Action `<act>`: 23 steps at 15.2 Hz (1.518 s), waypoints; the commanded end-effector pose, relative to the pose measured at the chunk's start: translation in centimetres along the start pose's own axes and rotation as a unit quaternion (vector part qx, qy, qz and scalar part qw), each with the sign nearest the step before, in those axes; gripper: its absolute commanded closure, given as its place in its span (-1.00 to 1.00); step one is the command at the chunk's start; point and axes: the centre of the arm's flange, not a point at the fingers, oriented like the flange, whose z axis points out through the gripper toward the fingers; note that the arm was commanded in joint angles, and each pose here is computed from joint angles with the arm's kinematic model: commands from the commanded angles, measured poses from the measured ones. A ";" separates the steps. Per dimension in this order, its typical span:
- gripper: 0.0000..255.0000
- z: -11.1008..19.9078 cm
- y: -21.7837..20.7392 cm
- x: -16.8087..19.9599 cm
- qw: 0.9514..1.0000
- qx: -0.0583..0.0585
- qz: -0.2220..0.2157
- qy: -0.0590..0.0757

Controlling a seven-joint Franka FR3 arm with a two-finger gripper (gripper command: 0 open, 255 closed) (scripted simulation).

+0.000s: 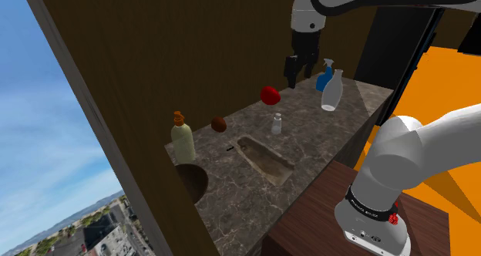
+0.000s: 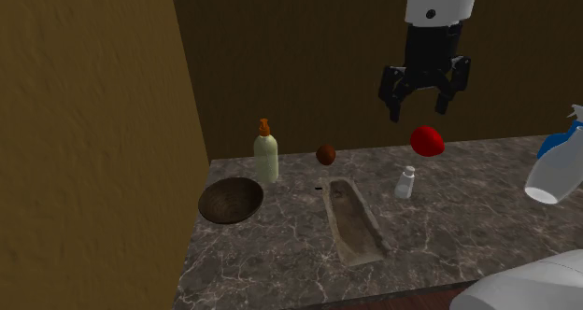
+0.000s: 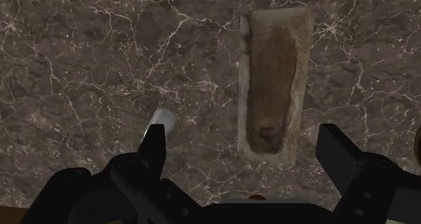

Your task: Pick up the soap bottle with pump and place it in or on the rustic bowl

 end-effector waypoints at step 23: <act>-1.00 7.4 -18.2 20.0 0.999 0.043 0.013 0.006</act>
